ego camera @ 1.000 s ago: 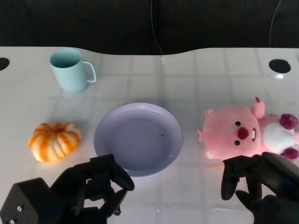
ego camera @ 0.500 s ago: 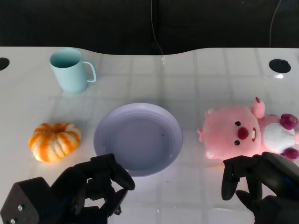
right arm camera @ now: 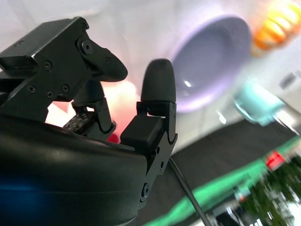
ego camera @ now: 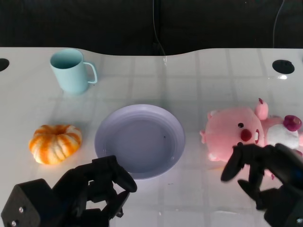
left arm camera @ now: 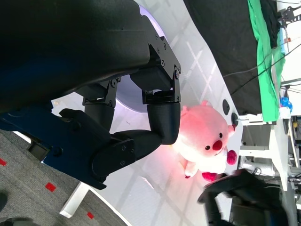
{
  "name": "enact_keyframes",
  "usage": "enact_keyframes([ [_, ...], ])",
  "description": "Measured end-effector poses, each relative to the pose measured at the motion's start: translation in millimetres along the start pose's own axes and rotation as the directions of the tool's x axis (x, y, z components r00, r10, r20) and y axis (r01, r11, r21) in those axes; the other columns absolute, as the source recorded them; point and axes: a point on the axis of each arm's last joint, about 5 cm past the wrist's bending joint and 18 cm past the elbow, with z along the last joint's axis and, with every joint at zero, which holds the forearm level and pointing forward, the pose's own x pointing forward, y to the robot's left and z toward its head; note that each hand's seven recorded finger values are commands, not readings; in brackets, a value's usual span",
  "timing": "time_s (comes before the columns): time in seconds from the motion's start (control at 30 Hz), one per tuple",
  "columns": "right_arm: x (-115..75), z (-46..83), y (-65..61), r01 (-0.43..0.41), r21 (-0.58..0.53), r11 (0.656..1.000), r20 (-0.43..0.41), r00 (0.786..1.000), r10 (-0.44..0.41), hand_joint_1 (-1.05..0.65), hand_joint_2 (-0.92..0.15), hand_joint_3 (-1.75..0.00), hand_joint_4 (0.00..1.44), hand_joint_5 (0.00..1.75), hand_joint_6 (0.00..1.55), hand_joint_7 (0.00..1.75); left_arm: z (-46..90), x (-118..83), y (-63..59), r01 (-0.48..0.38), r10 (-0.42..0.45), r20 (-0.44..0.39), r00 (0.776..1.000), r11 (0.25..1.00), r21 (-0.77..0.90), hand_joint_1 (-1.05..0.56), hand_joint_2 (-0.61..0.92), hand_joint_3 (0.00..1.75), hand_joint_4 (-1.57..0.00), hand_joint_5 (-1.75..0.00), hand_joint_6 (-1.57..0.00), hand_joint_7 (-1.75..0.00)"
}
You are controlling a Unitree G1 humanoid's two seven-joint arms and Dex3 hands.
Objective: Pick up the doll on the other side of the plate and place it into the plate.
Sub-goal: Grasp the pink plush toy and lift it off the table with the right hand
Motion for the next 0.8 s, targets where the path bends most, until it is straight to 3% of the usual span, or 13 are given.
enact_keyframes([
  [0.13,0.0,8.1,-8.1,0.083,-0.029,0.996,0.039,0.996,-0.082,-0.21,-0.73,-0.44,0.58,0.8,0.62,0.38,0.7,2,0.6,0.0,0.0,0.003,1.0,1.0,0.001,-0.27,0.68,0.88,-0.62,-1.75,-0.67,-1.36],
  [0.23,0.0,12.2,-15.7,0.12,-0.129,0.984,0.035,0.993,-0.116,-0.35,-0.9,-0.15,0.45,0.62,0.5,0.21,0.5,3,0.9,0.001,-0.001,0.0,1.0,1.0,0.0,-0.27,0.68,0.88,-0.61,-1.75,-0.67,-1.36],
  [0.4,-1.3,21.4,-29.5,0.142,-0.247,0.959,-0.007,0.989,-0.148,-0.48,-0.92,-0.07,0.19,0.49,0.29,0.07,-0.7,3,1.1,0.0,0.0,-0.01,1.0,1.0,0.001,-0.27,0.68,0.88,-0.6,-1.75,-0.66,-1.36],
  [0.57,-3.2,30.3,-42.7,0.15,-0.35,0.925,-0.027,0.985,-0.17,-0.59,-0.91,-0.01,0.03,0.46,0.19,0.01,-1.0,3,1.2,-0.001,0.001,-0.012,1.0,1.0,0.001,-0.27,0.68,0.87,-0.6,-1.75,-0.66,-1.37],
  [0.7,-4.5,37.1,-50.6,0.108,-0.438,0.892,-0.086,0.983,-0.161,-0.64,-0.87,0.0,0.0,0.42,0.13,0.0,-1.3,3,1.3,-0.001,0.001,-0.013,1.0,1.0,0.0,-0.27,0.68,0.87,-0.61,-1.75,-0.66,-1.36],
  [0.8,-3.5,42.2,-56.2,0.067,-0.523,0.849,-0.123,0.98,-0.154,-0.67,-0.87,0.0,0.0,0.4,0.13,0.01,-1.5,3,1.4,-0.001,0.001,-0.014,1.0,1.0,-0.001,-0.27,0.68,0.87,-0.61,-1.75,-0.66,-1.36],
])
